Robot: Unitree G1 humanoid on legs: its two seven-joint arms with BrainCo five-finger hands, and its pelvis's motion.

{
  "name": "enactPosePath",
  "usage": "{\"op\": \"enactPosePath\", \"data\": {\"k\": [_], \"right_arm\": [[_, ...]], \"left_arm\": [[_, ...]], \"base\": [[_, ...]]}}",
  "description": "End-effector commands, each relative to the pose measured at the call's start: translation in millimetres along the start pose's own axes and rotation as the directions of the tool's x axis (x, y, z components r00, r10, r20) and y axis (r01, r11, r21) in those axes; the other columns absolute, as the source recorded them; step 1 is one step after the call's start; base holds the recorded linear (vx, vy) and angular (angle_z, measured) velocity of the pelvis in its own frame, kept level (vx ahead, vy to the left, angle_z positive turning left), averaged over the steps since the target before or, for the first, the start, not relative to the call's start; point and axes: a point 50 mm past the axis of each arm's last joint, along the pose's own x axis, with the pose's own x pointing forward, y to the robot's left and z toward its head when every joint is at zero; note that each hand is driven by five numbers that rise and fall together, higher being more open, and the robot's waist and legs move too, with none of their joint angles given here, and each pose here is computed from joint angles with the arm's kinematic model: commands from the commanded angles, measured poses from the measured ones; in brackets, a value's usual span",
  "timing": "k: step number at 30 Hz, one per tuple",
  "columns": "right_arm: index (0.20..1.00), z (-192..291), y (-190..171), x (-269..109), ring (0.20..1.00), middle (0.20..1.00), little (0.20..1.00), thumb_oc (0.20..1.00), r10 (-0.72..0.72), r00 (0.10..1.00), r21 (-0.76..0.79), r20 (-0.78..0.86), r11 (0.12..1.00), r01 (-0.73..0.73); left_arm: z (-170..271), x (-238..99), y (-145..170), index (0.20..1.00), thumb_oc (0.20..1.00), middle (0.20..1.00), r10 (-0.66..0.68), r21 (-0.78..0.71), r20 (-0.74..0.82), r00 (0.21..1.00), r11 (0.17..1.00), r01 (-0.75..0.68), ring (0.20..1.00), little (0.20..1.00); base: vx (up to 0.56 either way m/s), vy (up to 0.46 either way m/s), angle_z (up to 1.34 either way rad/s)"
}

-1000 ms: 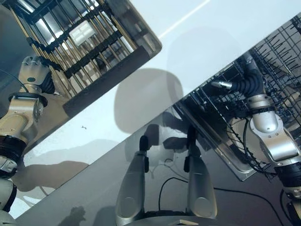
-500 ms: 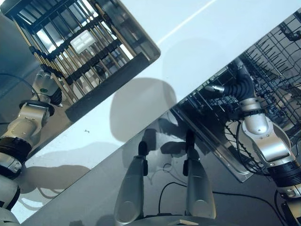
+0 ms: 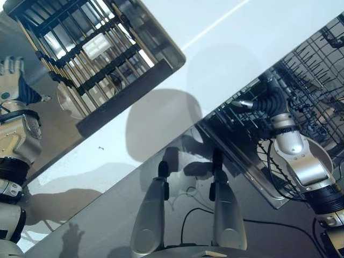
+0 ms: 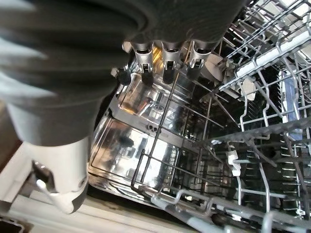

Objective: Pick up plates and place into dishwasher.

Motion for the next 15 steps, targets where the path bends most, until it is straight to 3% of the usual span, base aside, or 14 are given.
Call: {"op": "enactPosePath", "data": {"k": [1,6,9,13,15], "right_arm": [[1.0,46.2,-29.0,11.4,1.0,1.0,1.0,1.0,-0.12,0.97,0.021,0.211,0.993,0.118],[1.0,51.2,-32.9,18.3,1.0,1.0,1.0,1.0,-0.082,0.97,0.0,0.227,0.996,0.085],[1.0,54.6,-33.7,24.8,1.0,1.0,1.0,1.0,-0.056,0.97,-0.017,0.236,0.998,0.062],[1.0,59.7,-33.2,32.8,1.0,1.0,1.0,1.0,-0.036,0.968,-0.027,0.248,0.999,0.044],[1.0,60.0,-32.3,33.9,1.0,1.0,1.0,1.0,-0.03,0.968,-0.032,0.249,0.999,0.039]], "left_arm": [[6.2,-17.6,-20.5,1.0,1.0,1.0,0.0,-0.141,-0.1,0.995,0.99,-0.014,1.0,1.0],[17.5,-6.9,-12.4,1.0,1.0,1.0,-0.035,-0.182,-0.054,0.998,0.983,0.025,1.0,1.0],[42.3,-0.1,-14.9,1.0,1.0,1.0,-0.133,-0.29,0.037,0.99,0.947,0.138,1.0,1.0],[83.2,1.4,-26.1,1.0,1.0,1.0,-0.309,-0.46,0.191,0.932,0.81,0.363,1.0,1.0],[97.0,1.4,-30.0,1.0,1.0,1.0,-0.359,-0.443,0.249,0.9,0.784,0.435,1.0,1.0]], "base": [[0.0,0.063,-0.02],[0.0,0.087,-0.04],[0.01,0.101,0.01],[0.04,0.067,0.0],[0.06,0.049,-0.02]]}}
